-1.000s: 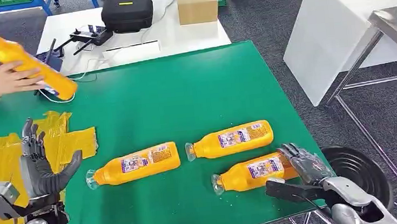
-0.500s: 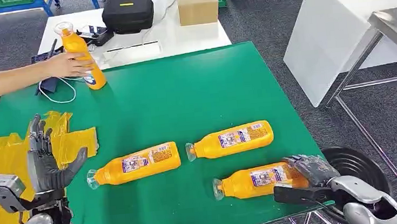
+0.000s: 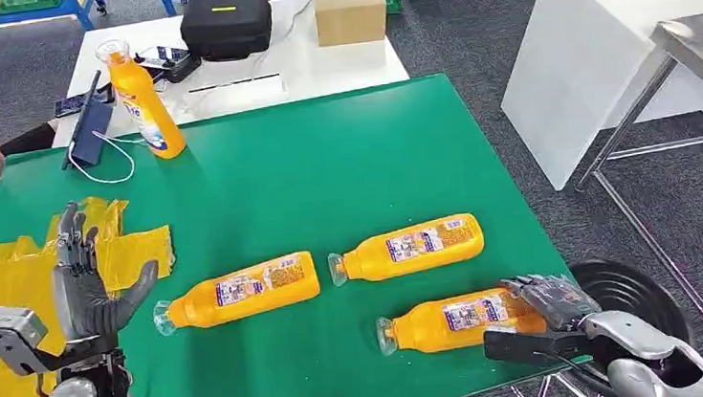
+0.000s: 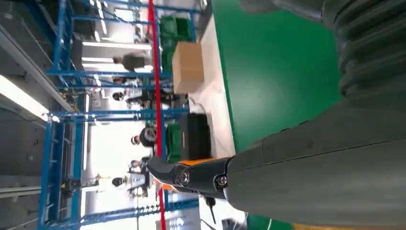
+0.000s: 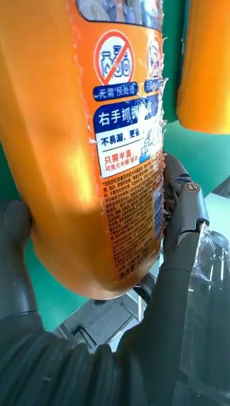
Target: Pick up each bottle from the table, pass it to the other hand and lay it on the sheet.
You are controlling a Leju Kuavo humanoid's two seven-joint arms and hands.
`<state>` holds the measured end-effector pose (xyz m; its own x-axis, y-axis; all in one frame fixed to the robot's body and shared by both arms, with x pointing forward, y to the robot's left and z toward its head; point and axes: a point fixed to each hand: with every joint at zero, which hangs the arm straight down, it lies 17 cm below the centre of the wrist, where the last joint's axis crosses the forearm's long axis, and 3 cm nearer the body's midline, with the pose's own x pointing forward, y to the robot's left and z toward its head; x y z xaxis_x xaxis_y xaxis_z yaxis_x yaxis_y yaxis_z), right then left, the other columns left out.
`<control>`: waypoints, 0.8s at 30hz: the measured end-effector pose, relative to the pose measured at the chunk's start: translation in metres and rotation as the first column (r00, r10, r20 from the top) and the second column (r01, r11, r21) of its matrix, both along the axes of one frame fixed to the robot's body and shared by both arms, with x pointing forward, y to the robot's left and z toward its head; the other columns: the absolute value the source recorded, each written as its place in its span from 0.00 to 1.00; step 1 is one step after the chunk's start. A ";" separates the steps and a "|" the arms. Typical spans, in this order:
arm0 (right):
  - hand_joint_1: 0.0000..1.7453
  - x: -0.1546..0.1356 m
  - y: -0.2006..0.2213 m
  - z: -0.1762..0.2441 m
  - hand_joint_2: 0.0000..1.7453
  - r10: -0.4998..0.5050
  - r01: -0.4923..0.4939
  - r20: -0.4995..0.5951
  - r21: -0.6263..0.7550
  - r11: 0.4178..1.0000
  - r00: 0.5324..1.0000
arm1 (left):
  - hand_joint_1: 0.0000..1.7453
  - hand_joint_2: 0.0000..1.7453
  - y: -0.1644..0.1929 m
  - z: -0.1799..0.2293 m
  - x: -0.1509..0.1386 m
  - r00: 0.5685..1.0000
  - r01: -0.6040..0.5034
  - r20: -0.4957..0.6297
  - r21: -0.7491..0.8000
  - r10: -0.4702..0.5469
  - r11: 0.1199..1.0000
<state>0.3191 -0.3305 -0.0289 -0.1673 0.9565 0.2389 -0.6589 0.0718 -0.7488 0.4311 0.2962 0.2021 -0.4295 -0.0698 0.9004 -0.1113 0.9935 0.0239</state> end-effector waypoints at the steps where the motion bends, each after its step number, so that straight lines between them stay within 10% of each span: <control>1: 1.00 0.002 0.003 0.002 1.00 -0.011 0.010 0.018 0.021 1.000 1.000 | 0.00 1.00 -0.002 -0.001 0.000 1.000 0.023 -0.009 -0.030 -0.023 0.999; 5: 1.00 0.017 0.045 0.025 1.00 -0.078 0.042 0.125 0.268 0.963 0.989 | 0.00 1.00 -0.011 -0.009 -0.012 0.986 0.158 -0.017 -0.196 -0.164 0.968; 14: 1.00 0.018 0.057 0.030 1.00 -0.093 0.045 0.129 0.332 0.942 0.987 | 0.00 1.00 -0.011 -0.009 -0.017 0.984 0.172 -0.012 -0.207 -0.178 0.963; 18: 1.00 0.041 0.113 0.103 1.00 -0.224 0.054 0.150 0.706 0.706 0.963 | 0.00 1.00 -0.024 -0.011 -0.052 0.968 0.246 0.001 -0.215 -0.252 0.945; 24: 1.00 0.046 0.114 0.116 1.00 -0.272 0.065 0.157 0.748 0.660 0.950 | 0.00 1.00 -0.025 -0.008 -0.057 0.967 0.251 0.008 -0.213 -0.255 0.944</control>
